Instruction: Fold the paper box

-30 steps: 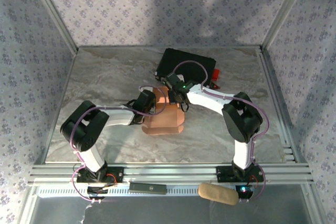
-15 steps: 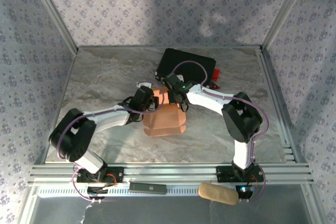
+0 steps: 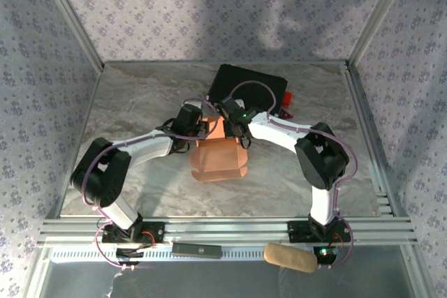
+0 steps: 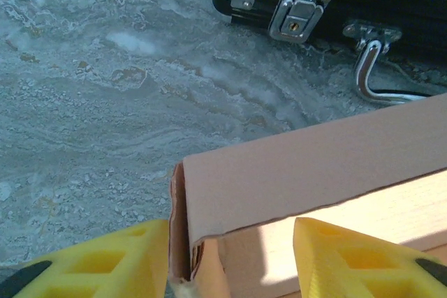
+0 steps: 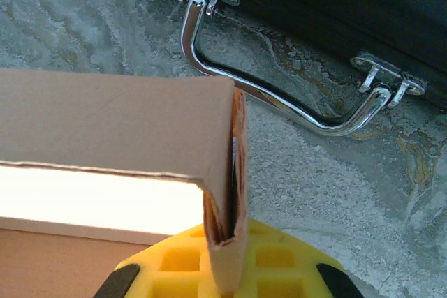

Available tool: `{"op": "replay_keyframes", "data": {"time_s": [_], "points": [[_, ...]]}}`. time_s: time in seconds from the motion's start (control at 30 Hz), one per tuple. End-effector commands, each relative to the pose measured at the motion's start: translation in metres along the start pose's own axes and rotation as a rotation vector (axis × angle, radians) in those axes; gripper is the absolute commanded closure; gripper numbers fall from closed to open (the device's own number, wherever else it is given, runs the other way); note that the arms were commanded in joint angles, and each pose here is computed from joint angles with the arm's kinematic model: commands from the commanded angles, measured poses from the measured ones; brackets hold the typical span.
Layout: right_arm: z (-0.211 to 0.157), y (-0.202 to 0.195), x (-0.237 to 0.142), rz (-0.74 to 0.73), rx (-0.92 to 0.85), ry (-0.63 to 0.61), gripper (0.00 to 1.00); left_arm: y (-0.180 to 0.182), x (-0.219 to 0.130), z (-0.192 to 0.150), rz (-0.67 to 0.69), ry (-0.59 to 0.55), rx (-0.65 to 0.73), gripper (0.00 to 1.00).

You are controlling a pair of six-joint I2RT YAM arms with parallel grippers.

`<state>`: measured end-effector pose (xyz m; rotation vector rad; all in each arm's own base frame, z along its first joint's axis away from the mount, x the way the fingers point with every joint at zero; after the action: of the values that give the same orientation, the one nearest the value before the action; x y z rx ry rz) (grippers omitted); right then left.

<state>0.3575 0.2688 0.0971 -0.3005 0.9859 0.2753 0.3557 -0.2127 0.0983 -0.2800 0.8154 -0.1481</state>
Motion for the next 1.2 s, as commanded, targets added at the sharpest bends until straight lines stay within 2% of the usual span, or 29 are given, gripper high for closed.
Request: {"op": "replay_keyframes", "data": {"time_s": [0.0,0.17,0.33,0.63,0.67,0.77,0.87,1.0,1.17], "points": [[0.007,0.004,-0.001,0.005,-0.01,-0.006,1.0,0.002,0.004,0.004,0.024,-0.007,0.012,0.6],[0.007,0.006,-0.001,0.007,-0.01,-0.005,1.0,0.003,0.013,0.002,0.069,-0.008,0.033,0.84],[0.008,0.007,-0.001,0.008,-0.012,-0.008,1.0,0.004,0.017,-0.001,0.151,-0.039,0.065,1.0],[0.007,0.008,-0.001,0.004,-0.008,-0.003,1.0,-0.003,0.012,-0.007,0.271,-0.09,0.094,1.0],[0.007,0.008,-0.001,0.003,-0.005,-0.003,1.0,-0.003,0.009,-0.006,0.278,-0.095,0.089,0.98],[0.006,0.006,-0.002,-0.005,0.005,-0.002,1.0,-0.006,-0.007,0.003,0.29,-0.127,0.063,0.58],[0.005,0.004,-0.002,-0.01,0.029,0.0,1.0,-0.017,-0.04,0.022,0.288,-0.174,0.031,0.44],[0.004,0.002,-0.003,-0.012,0.066,0.004,1.0,-0.034,-0.086,0.047,0.168,-0.211,-0.062,0.41],[0.002,0.0,-0.005,-0.007,0.105,0.005,1.0,-0.029,-0.146,0.063,0.113,-0.245,-0.205,0.4]]}}
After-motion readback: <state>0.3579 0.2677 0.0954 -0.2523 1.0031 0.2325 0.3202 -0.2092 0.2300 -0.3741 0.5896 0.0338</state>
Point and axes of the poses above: each hand's point on the last joint's axis, 136 mm out from that joint toward the fingers, its own x axis out along the fingers, its own y axis along the line the jaws close on, z = x × y, the point moved 2 cm from there along -x, back along the fingers, and after that the axes turned 14 degrees about -x, right-handed, at the moved point
